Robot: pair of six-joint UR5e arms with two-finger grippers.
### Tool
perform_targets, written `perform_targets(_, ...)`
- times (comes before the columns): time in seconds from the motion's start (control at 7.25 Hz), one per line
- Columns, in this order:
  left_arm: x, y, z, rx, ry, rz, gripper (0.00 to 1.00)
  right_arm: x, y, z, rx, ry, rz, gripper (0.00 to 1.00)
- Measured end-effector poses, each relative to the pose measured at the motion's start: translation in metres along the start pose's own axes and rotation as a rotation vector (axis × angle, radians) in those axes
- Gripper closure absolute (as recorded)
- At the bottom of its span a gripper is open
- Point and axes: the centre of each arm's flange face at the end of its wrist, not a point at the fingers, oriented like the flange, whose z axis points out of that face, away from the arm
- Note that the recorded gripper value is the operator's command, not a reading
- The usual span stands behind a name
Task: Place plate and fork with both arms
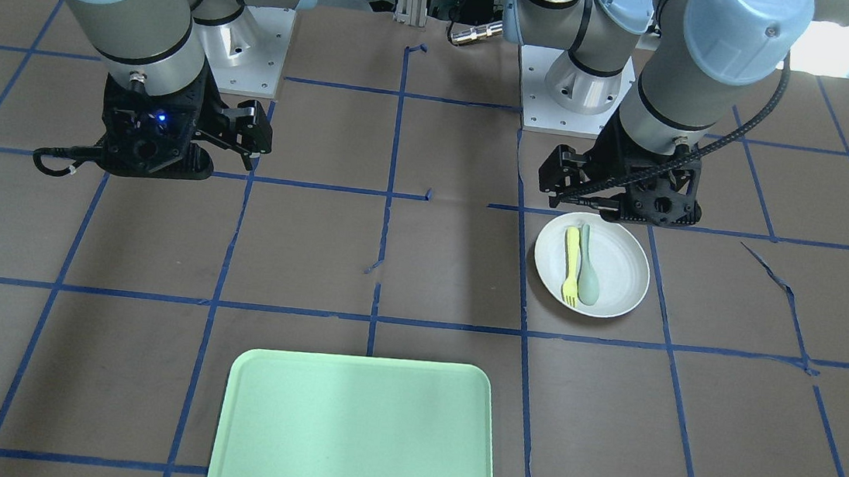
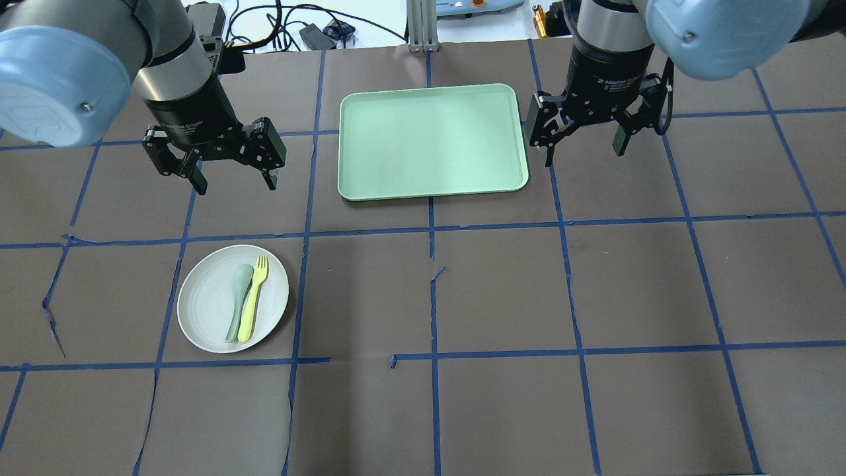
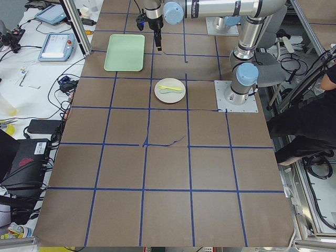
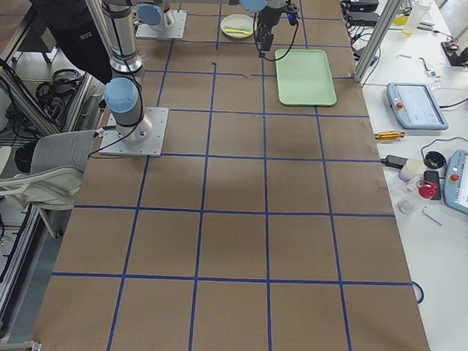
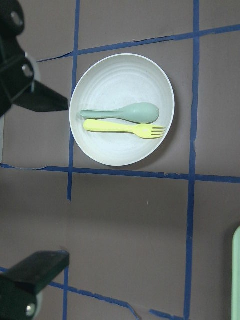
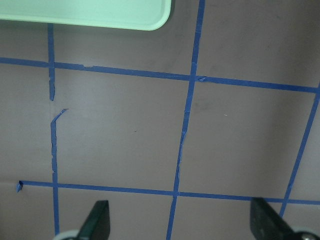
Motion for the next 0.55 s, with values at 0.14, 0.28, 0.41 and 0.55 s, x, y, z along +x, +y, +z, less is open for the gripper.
perform_targets(0.14, -0.002, 0.0, 0.001, -0.001, 0.001, 0.001, 0.0, 0.0, 0.0, 0.0, 0.002, 0.001, -0.001, 0.0)
perform_targets(0.28, -0.01, -0.002, 0.004, -0.006, 0.004, 0.005, 0.0, 0.0, -0.001, 0.0, 0.006, 0.002, -0.004, 0.0)
perform_targets(0.41, -0.024, -0.007, 0.012, -0.005, 0.008, 0.014, 0.0, 0.0, -0.002, 0.0, 0.012, 0.002, -0.005, 0.0)
perform_targets(0.55, -0.045, -0.014, 0.023, -0.002, 0.015, 0.026, 0.0, 0.0, -0.002, 0.0, 0.017, 0.002, -0.004, 0.0)
